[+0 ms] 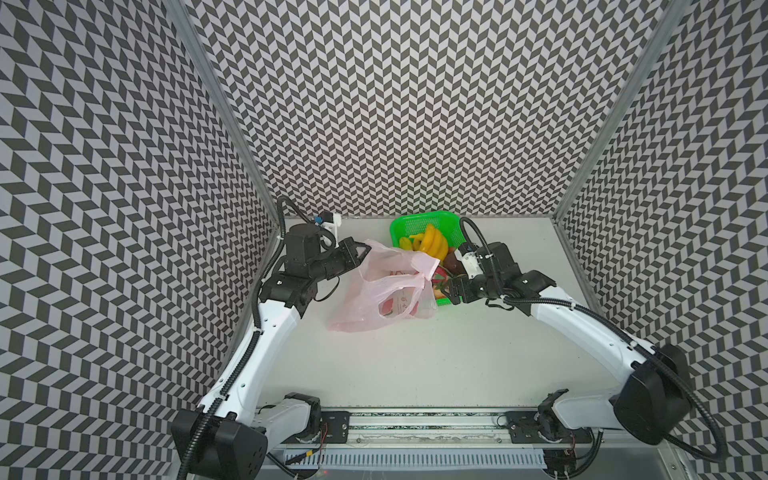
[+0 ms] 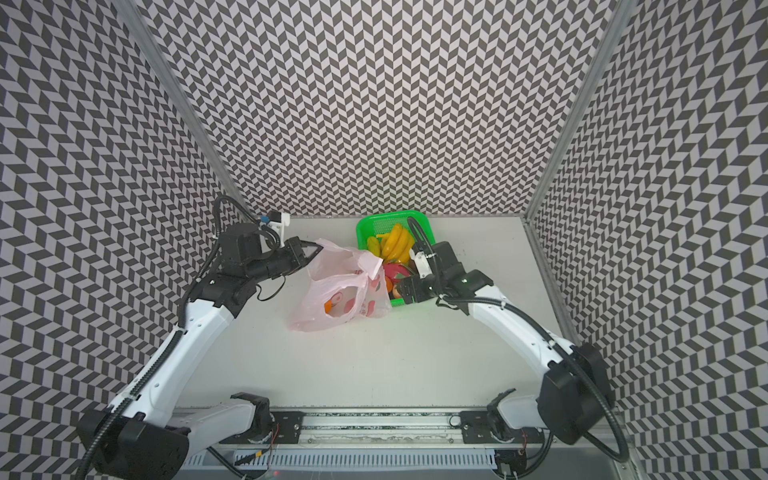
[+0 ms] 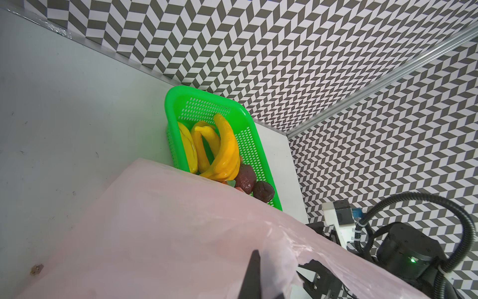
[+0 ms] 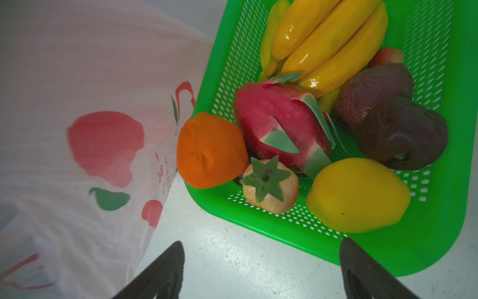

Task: Place the fake fruits into the plastic bag and tie a complex knot
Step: 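Reach the right gripper into the basket and grasp the pomegranate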

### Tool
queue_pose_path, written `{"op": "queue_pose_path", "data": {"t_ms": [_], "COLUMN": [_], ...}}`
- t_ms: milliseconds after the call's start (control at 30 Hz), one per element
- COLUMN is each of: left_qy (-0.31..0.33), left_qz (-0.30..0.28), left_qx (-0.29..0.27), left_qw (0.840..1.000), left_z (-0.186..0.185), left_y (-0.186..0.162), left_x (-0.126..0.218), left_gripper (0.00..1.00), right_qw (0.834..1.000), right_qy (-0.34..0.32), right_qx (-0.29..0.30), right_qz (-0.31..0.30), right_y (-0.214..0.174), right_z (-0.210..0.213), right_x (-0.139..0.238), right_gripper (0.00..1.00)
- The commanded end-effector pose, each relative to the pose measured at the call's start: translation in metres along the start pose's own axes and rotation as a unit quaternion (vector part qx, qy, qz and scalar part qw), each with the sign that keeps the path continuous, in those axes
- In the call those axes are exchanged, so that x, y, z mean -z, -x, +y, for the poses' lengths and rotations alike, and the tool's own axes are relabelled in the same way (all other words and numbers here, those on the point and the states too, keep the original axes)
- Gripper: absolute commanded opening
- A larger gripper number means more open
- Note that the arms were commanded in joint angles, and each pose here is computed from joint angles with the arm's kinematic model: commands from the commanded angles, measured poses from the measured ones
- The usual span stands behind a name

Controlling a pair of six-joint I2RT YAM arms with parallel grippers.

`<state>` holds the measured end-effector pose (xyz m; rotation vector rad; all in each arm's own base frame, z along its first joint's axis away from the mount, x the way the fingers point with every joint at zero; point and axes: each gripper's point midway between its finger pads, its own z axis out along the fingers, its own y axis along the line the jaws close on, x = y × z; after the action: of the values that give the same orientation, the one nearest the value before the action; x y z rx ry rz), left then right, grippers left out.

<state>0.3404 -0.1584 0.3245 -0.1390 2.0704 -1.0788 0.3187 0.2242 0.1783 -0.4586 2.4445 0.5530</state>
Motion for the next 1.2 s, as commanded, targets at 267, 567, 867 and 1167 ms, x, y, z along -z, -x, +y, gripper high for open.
{"op": "queue_pose_path", "data": {"t_ms": [267,567,867,1167], "left_qy": [-0.017,-0.017,-0.017,-0.019], "left_qz": [-0.011,-0.012,-0.012,-0.009], "left_qx": [-0.008,-0.008,-0.009,-0.009], "left_qw": [1.000,1.000,1.000,1.000], "left_z": [-0.007,-0.008,-0.007,-0.007], "left_y": [0.001,0.001,0.001,0.001], "left_x": [0.009,0.009,0.009,0.009], "left_gripper": [0.00,0.00,0.00,0.00], "right_qw": [0.997,0.994,0.993,0.996], "right_qy": [-0.034,-0.055,-0.063,-0.061], "right_qx": [-0.002,0.000,-0.001,0.000], "right_qz": [0.062,0.091,0.096,0.065], "right_y": [-0.001,-0.012,-0.015,-0.002], "right_z": [-0.003,-0.010,-0.015,-0.014], "right_x": [-0.048,-0.079,-0.094,-0.098], "right_gripper": [0.85,0.79,0.70,0.59]}}
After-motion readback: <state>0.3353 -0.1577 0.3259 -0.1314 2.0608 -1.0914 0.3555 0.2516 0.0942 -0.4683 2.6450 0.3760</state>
